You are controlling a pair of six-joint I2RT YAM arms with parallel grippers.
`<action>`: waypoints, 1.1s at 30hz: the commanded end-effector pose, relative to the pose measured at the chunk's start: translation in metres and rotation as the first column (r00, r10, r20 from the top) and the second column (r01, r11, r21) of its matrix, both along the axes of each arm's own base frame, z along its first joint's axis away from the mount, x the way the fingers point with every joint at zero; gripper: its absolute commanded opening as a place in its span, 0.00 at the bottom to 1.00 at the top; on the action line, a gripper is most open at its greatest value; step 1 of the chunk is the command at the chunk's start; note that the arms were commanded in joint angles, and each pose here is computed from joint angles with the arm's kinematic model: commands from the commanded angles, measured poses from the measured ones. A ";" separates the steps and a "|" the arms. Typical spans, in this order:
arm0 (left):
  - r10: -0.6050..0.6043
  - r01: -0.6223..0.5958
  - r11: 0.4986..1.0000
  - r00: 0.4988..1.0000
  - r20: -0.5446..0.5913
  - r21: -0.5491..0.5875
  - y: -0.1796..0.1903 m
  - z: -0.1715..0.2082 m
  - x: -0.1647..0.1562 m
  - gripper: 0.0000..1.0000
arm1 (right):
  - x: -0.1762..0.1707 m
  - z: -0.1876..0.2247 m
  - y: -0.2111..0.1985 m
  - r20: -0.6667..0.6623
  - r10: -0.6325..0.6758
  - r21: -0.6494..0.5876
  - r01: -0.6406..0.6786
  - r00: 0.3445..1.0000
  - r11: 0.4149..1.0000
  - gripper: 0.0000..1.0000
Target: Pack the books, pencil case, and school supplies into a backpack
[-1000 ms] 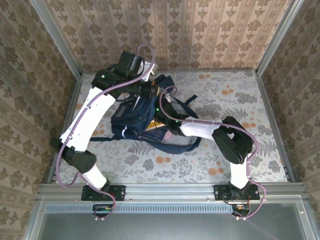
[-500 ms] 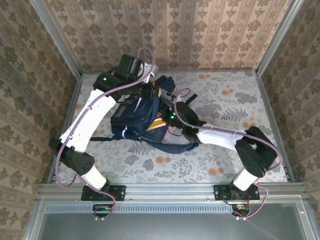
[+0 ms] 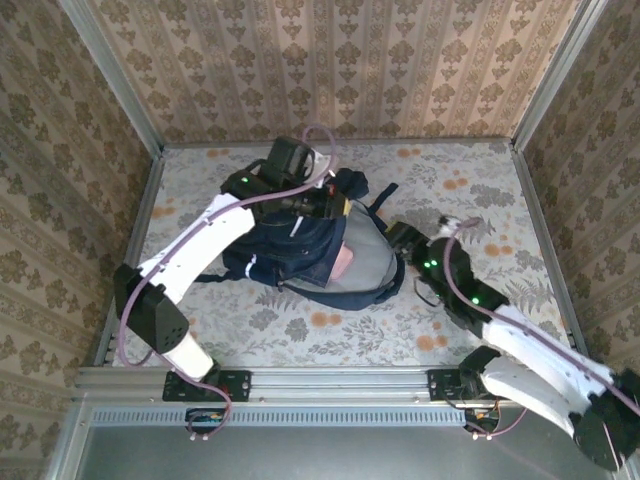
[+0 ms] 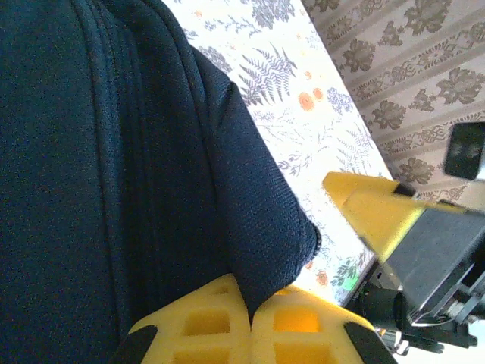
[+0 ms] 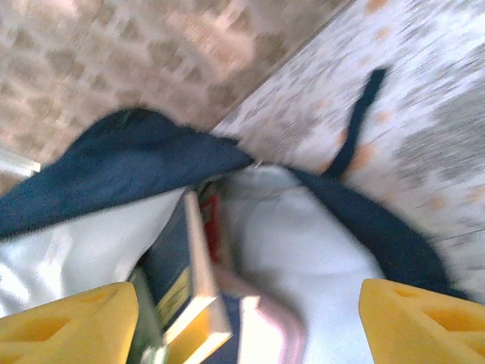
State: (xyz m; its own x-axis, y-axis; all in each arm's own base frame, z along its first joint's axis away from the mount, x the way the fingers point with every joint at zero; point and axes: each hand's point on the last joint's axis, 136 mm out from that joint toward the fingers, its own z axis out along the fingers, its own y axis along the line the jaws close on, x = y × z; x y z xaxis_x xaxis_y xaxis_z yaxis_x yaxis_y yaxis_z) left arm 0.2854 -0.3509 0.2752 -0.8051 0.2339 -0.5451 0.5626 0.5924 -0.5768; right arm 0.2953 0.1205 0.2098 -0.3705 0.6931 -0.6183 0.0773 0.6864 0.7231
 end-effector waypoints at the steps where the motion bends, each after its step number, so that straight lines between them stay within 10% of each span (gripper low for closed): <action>1: -0.046 0.045 0.997 0.999 -0.015 -0.058 -0.033 -0.011 -0.001 0.00 | -0.016 -0.034 -0.039 -0.079 -0.091 -0.127 0.080 0.993 0.989 0.76; 18: -0.144 0.135 0.989 0.969 -0.203 -0.059 -0.136 -0.083 0.015 0.00 | -0.020 -0.009 -0.003 -0.048 0.176 -0.237 -0.183 0.983 0.954 0.71; 25: -0.178 0.155 0.975 0.973 -0.150 -0.158 -0.130 -0.042 0.022 0.50 | -0.030 -0.005 0.007 -0.059 0.259 -0.280 -0.265 0.964 0.923 0.68; 33: -0.038 0.034 0.999 0.995 -0.091 -0.039 -0.047 -0.033 0.032 0.66 | -0.035 -0.023 -0.011 -0.127 0.180 -0.321 -0.212 0.976 0.923 0.65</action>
